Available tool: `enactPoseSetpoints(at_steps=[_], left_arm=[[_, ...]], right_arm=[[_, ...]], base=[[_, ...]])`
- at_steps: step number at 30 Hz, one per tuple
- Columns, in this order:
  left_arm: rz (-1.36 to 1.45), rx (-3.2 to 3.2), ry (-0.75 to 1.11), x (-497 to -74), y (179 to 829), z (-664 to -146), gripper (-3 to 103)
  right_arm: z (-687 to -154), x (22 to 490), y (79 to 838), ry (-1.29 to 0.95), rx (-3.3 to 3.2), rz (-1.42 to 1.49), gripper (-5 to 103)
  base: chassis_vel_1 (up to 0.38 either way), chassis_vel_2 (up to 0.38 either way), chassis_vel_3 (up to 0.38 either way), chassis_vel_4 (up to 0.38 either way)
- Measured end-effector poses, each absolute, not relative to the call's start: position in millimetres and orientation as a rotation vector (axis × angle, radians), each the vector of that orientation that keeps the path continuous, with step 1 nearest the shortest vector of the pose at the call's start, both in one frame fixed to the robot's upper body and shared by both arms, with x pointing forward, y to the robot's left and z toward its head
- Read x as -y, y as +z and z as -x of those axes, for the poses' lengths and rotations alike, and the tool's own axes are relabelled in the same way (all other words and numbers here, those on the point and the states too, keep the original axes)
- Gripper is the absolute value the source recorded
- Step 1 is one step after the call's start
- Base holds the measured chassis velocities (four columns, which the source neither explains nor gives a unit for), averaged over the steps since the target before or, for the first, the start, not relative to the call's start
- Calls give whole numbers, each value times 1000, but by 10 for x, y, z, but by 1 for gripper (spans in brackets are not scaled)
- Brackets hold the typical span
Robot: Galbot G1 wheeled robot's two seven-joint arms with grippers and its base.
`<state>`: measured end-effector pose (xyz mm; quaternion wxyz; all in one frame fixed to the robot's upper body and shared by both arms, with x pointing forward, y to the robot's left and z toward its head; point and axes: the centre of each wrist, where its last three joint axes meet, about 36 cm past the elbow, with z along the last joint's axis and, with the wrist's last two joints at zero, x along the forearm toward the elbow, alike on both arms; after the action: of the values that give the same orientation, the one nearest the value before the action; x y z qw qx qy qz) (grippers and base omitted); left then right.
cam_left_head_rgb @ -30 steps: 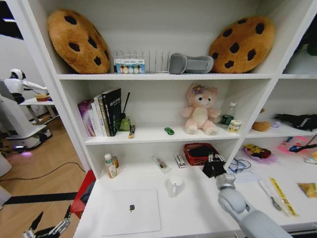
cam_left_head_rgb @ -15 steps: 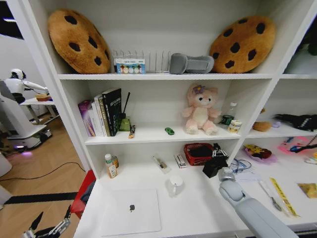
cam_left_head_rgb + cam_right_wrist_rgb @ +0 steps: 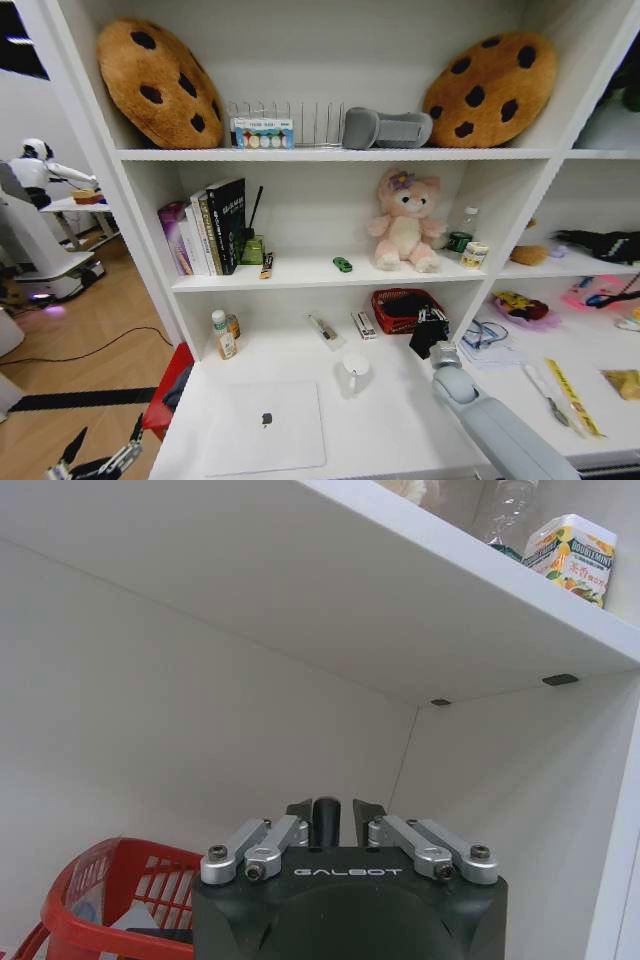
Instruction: Organize the objects on the table.
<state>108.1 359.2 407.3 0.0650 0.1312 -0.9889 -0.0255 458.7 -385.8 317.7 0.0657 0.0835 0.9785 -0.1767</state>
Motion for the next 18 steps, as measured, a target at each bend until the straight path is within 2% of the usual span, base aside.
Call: enactPoseSetpoints(at_steps=[1, 2, 4, 5, 8, 9, 12, 13, 15, 16, 18], left_arm=[[-396, 2984, -77, -3592, 4073, -1081, 100], [-396, 2984, -77, -3592, 4073, -1081, 100], [-396, 2984, -77, -3592, 4073, -1081, 100], [-396, 2984, -77, -3592, 4073, -1081, 100], [-396, 2984, -77, -3592, 4073, -1081, 100], [-396, 2984, -77, -3592, 4073, -1081, 100], [-396, 2984, -77, -3592, 4073, -1081, 100], [-396, 2984, -77, -3592, 4073, -1081, 100], [-396, 2984, -77, -3592, 4073, -1081, 100], [-396, 2984, -77, -3592, 4073, -1081, 100], [-396, 2984, -77, -3592, 4073, -1081, 100]], right_arm=[[-4574, 3856, 3187, -529, -2950, -254, 28], [-4574, 3856, 3187, -529, -2950, -254, 28], [-4540, 3850, 3211, -524, -2946, -256, 39], [-4540, 3850, 3211, -524, -2946, -256, 39], [-4480, 3819, 3274, -514, -2939, -256, 50], [-4480, 3819, 3274, -514, -2939, -256, 50], [-4346, 3700, 3405, -475, -2936, -239, 66], [-4346, 3700, 3405, -475, -2936, -239, 66], [-4166, 3535, 3574, -409, -2943, -213, 78], [-4166, 3535, 3574, -409, -2943, -213, 78], [-3923, 3390, 3705, -365, -2951, -172, 88]], base=[[0, 0, 0, 0], [0, 0, 0, 0], [0, 0, 0, 0], [0, 0, 0, 0], [0, 0, 0, 0], [0, 0, 0, 0], [0, 0, 0, 0], [0, 0, 0, 0], [0, 0, 0, 0], [0, 0, 0, 0], [0, 0, 0, 0]])
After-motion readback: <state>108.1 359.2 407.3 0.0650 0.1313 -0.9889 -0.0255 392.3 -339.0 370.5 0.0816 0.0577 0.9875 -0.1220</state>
